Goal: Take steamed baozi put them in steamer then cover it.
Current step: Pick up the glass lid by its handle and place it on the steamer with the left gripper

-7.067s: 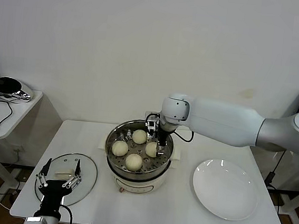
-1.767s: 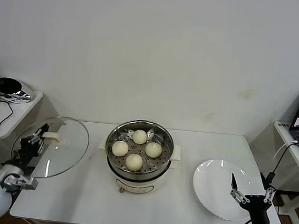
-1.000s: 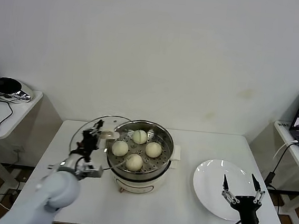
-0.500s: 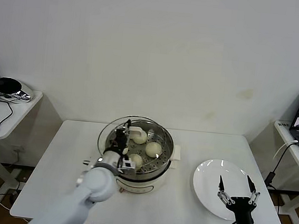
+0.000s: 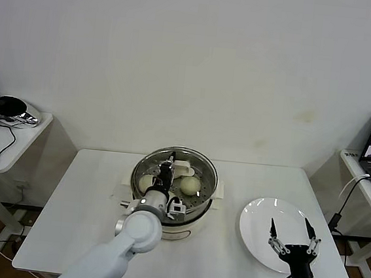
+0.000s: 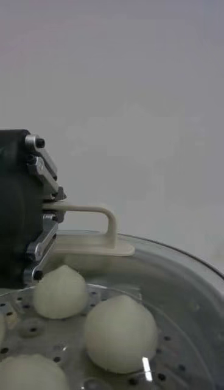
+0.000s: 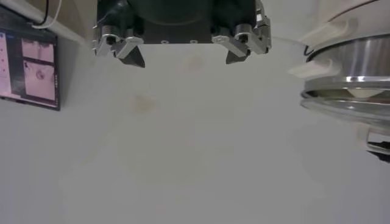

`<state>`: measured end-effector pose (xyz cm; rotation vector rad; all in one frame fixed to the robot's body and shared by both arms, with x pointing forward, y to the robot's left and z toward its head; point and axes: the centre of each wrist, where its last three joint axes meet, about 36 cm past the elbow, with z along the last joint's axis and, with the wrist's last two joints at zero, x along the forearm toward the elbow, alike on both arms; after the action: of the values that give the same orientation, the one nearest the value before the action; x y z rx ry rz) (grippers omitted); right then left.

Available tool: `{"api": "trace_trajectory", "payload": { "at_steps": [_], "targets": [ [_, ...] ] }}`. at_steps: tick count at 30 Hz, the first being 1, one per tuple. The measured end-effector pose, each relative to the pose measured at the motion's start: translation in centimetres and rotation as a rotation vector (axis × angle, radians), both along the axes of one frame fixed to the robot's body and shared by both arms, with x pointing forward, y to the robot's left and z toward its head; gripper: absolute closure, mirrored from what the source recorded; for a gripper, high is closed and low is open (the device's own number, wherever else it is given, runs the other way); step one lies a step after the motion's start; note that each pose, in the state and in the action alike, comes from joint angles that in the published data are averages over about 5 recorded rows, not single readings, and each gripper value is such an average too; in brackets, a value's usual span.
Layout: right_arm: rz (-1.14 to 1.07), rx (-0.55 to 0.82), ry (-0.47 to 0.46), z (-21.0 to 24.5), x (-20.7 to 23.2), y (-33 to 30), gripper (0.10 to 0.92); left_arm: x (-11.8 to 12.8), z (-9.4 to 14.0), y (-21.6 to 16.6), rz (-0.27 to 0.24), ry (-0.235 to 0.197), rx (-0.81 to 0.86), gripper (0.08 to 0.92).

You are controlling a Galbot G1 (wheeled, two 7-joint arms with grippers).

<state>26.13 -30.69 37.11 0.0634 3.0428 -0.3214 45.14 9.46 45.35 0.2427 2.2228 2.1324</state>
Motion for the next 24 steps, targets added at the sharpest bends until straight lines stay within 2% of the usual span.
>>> {"api": "trace_trajectory", "payload": {
  "at_steps": [24],
  "targets": [
    [0.013, 0.004, 0.007, -0.2, 0.0, 0.1, 0.2, 0.2, -1.8, -0.2, 0.036, 0.025, 0.009, 0.849]
  ]
}}
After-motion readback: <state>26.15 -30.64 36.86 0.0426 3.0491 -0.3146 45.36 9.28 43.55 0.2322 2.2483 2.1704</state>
